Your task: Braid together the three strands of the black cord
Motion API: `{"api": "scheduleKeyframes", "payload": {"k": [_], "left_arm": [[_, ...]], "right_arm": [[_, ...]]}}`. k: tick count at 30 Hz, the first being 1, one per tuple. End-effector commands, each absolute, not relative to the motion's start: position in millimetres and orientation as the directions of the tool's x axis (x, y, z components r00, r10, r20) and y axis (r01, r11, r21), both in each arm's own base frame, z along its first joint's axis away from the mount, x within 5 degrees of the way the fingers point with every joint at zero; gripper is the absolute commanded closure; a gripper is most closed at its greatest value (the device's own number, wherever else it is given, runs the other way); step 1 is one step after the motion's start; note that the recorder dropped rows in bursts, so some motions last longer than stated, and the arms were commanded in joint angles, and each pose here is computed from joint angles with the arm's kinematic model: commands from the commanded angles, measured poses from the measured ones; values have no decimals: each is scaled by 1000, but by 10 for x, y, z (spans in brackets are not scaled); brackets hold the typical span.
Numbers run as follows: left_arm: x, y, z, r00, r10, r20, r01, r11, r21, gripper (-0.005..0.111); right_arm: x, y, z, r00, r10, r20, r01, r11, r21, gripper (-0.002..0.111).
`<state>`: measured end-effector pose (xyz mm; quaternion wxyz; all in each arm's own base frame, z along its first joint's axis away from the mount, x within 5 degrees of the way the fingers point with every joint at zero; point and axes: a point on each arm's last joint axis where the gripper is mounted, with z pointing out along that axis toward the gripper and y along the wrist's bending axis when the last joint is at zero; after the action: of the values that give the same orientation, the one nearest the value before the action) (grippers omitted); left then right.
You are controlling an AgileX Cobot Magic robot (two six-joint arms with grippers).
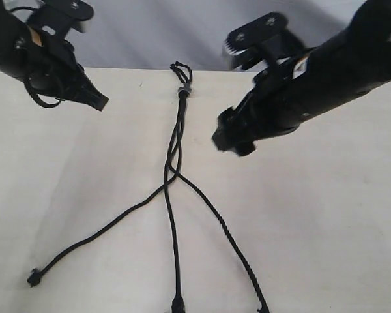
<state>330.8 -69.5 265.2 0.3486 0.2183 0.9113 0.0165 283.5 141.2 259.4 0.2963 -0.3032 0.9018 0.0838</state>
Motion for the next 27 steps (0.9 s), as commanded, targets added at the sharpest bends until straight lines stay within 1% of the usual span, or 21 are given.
{"api": "scheduleKeyframes", "payload": {"k": [1,3,6,9,12,17,21,25,27], "left_arm": [[3223,-500,2713,-610,336,-718,305,935,179,106],[3205,-440,2750,-590,322,-740,282,941,184,106],[3186,-409,2778,-589,316,-744,273,944,185,106],[3186,-409,2778,-589,316,-744,273,944,185,106],[3183,-408,2775,-592,316,-741,274,944,185,106],[3183,-408,2775,-592,316,-741,274,944,185,106],[3183,-408,2775,-592,316,-741,274,944,185,106],[3183,-408,2775,-592,316,-741,274,944,185,106],[3183,-408,2775,-592,316,-741,274,944,185,106]], "right_arm": [[2711,1918,2353,-599,-604,-526,-709,705,-2,31],[2643,2149,2174,-596,-643,-480,-741,671,20,31],[2565,2402,1918,-586,-696,-415,-776,629,40,31],[2539,2568,1686,-583,-727,-363,-792,608,53,35],[2567,2605,1504,-611,-727,-314,-776,629,53,45],[2602,2583,1271,-665,-705,-247,-733,679,38,65],[2605,2584,1139,-672,-708,-217,-731,682,38,75],[2606,2585,1113,-673,-709,-211,-730,682,39,81],[2598,2579,1111,-669,-716,-201,-736,676,38,88]]}}
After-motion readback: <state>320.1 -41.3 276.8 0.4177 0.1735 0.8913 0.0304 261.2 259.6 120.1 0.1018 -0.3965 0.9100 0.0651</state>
